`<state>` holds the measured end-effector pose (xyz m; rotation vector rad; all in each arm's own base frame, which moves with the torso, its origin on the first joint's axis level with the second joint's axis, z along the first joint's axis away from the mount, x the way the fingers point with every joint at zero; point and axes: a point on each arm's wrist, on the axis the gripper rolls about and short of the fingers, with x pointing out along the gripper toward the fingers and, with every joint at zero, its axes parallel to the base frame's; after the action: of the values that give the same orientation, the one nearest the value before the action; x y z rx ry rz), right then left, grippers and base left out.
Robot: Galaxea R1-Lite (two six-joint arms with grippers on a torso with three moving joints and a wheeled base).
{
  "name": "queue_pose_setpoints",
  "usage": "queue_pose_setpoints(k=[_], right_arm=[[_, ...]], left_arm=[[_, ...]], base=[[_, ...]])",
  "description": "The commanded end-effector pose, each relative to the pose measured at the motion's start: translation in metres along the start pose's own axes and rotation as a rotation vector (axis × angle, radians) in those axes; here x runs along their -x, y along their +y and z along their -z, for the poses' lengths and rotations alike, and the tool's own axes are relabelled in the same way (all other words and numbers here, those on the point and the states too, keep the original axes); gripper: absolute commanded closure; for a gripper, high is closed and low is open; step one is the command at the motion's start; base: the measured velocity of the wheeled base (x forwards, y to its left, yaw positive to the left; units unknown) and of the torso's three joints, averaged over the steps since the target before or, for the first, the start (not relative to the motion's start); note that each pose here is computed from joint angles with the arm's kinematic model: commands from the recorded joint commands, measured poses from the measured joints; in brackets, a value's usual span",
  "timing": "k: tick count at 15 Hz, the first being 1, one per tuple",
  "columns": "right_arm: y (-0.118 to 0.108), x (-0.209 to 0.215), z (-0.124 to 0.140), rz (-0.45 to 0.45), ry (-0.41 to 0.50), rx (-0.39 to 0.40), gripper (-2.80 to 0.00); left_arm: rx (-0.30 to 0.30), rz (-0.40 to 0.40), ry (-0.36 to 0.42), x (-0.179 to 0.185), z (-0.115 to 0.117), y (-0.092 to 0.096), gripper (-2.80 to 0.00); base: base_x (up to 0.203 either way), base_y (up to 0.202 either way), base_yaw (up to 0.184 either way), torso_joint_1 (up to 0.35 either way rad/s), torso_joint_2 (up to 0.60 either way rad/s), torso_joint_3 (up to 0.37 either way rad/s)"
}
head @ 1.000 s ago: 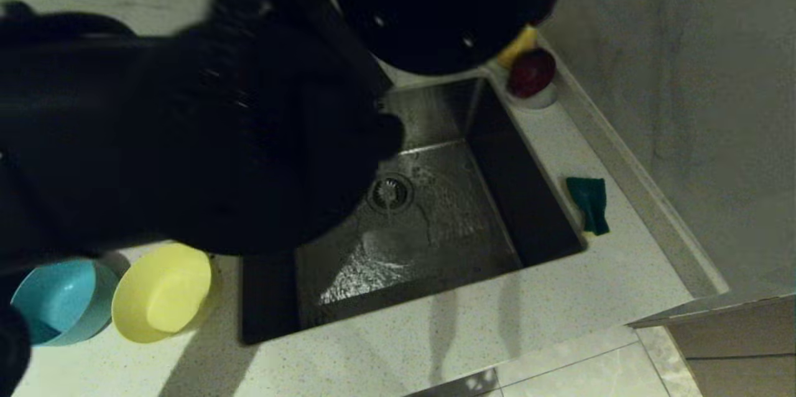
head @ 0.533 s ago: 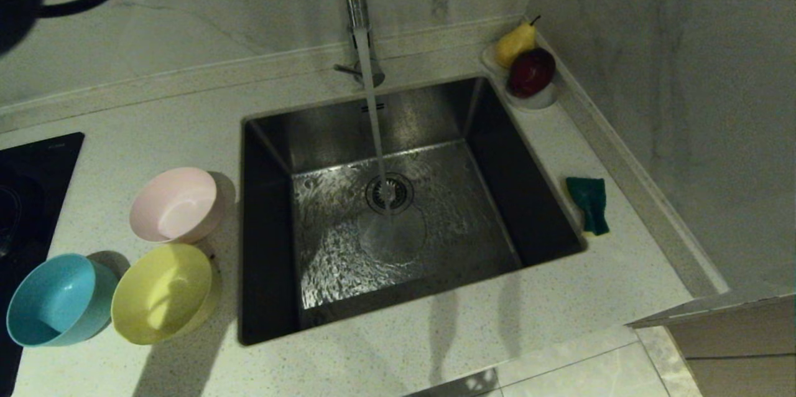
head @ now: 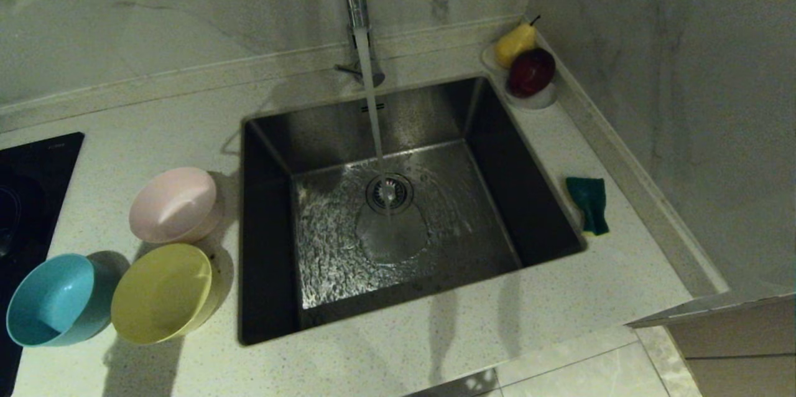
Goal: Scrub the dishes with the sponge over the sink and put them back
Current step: Place the dish soap on the table
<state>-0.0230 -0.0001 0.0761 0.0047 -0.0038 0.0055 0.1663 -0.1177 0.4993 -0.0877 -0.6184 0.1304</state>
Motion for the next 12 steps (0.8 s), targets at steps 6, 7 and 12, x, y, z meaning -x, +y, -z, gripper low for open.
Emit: queue_pose_setpoints(k=[6, 7, 12], right_arm=[[0.0, 0.0, 0.0, -0.001, -0.001, 0.0, 0.0], [0.0, 0.0, 0.0, -0.001, -0.001, 0.0, 0.0], [0.0, 0.0, 0.0, -0.001, -0.001, 0.0, 0.0]], left_arm=[[-0.09, -0.394, -0.041, -0.038, 0.019, 0.11, 0.0], [-0.087, -0.442, -0.035, -0.043, 0.027, 0.123, 0.0], [-0.123, -0.626, 0.046, -0.055, 0.081, 0.194, 0.0]], base=[[0.0, 0.0, 0.0, 0.0, 0.0, 0.0], [0.0, 0.0, 0.0, 0.0, 0.0, 0.0], [0.0, 0.0, 0.0, 0.0, 0.0, 0.0]])
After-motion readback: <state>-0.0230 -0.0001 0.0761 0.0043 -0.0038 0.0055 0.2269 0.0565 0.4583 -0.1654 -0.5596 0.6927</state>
